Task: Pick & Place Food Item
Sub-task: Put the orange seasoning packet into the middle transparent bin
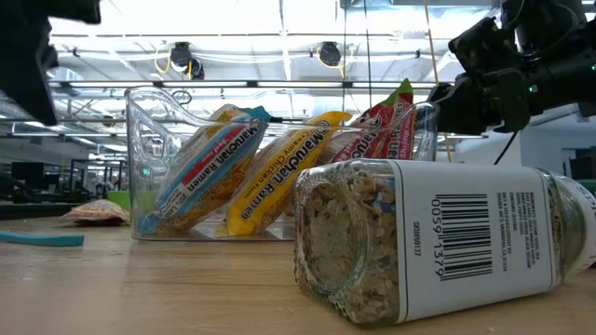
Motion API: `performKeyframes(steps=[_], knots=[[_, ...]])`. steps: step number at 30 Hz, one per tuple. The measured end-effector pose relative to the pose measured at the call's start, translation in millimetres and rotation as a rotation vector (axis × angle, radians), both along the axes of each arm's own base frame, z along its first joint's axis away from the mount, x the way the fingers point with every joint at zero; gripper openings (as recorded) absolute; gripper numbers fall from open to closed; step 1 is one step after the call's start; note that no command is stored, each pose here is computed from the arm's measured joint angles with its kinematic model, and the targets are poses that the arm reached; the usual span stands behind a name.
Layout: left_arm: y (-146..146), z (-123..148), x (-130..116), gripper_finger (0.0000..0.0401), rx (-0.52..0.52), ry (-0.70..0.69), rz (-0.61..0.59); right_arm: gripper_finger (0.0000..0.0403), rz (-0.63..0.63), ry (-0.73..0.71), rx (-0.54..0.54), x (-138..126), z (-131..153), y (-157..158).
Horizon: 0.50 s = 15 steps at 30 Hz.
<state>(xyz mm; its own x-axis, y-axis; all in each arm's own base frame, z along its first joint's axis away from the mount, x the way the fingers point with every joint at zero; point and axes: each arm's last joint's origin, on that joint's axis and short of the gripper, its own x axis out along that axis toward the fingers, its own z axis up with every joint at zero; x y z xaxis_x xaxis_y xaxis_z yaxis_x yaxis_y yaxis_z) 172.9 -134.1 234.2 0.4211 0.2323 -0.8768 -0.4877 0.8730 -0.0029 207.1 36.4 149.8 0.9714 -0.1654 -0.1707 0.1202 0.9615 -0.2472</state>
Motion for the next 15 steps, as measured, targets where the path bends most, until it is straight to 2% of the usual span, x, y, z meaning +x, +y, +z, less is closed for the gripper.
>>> performKeyframes(steps=[7, 11, 15], knots=[[-23, -36, 23, 0.0014, 0.051, 0.106, 0.055, 0.0212, -0.003, -0.016, 0.025, 0, 1, 0], [-25, -45, 35, 0.0004, 0.116, 0.135, 0.072, 0.0212, -0.006, -0.015, 0.041, 0, 1, 0], [-21, -56, 42, 0.0016, 0.161, 0.204, 0.087, 0.0212, -0.009, -0.001, 0.054, 0, -1, 0]])
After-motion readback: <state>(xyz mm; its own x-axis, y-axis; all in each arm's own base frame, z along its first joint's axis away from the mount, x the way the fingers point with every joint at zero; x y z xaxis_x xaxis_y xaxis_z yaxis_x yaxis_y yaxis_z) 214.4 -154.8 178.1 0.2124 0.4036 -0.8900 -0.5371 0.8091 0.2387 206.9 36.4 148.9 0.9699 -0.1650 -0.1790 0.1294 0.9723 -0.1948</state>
